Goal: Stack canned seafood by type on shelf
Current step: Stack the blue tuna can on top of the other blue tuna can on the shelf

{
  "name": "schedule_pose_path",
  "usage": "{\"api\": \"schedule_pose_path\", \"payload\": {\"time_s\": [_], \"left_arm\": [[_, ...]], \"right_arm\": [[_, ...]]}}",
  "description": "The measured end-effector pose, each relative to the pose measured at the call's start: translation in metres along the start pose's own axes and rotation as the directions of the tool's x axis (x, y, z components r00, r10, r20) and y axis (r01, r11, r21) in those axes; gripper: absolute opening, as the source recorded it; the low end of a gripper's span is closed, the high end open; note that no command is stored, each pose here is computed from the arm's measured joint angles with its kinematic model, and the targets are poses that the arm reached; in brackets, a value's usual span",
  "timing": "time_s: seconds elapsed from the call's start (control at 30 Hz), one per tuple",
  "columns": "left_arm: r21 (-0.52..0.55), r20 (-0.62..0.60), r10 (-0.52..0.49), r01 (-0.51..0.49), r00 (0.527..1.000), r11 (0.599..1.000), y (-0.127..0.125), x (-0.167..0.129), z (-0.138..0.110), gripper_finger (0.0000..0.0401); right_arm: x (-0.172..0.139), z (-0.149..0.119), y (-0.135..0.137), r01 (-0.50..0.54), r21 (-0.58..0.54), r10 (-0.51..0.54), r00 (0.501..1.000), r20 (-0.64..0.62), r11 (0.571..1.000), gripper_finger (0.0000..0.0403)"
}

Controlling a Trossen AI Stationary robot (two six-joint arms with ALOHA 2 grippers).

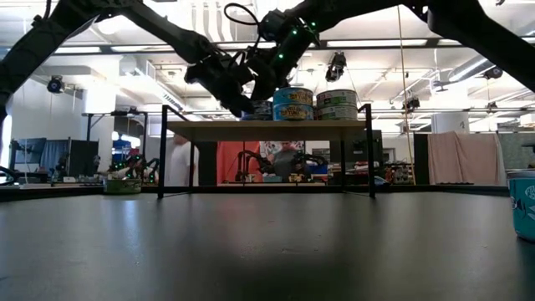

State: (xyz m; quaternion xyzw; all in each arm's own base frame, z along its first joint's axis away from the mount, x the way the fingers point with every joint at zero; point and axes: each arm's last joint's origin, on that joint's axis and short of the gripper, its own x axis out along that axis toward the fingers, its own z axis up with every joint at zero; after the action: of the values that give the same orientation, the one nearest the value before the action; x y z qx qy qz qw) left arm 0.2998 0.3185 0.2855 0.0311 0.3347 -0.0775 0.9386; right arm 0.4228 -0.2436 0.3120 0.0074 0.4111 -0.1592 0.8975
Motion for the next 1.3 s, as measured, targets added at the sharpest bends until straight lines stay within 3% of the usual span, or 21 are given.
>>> {"api": "schedule_pose_path", "payload": {"time_s": [0.57, 0.9, 1.1, 1.3], "left_arm": [[0.005, -0.078, 0.027, -0.026, 0.997, 1.0, -0.001, -0.016, 0.005, 0.04], [-0.071, -0.13, 0.015, -0.024, 0.991, 0.997, -0.012, -0.046, 0.028, 0.0396], [-0.101, -0.066, 0.037, -0.044, 0.997, 0.994, -0.026, -0.071, 0.047, 0.037], [-0.162, -0.063, 0.026, -0.036, 0.998, 0.986, -0.052, -0.093, 0.05, 0.0345]], "right_arm": [[0.001, -0.002, 0.0, -0.003, 0.041, 0.004, 1.0, -0.02, 0.999, 0.0028], [-0.003, 0.007, -0.001, 0.017, 0.068, -0.022, 0.997, 0.076, 0.998, 0.0028], [-0.029, 0.021, -0.003, 0.052, 0.067, -0.061, 0.986, 0.155, 0.996, 0.0028], [-0.059, 0.035, -0.004, 0.077, 0.034, -0.083, 0.966, 0.246, 0.996, 0.0028]]}}
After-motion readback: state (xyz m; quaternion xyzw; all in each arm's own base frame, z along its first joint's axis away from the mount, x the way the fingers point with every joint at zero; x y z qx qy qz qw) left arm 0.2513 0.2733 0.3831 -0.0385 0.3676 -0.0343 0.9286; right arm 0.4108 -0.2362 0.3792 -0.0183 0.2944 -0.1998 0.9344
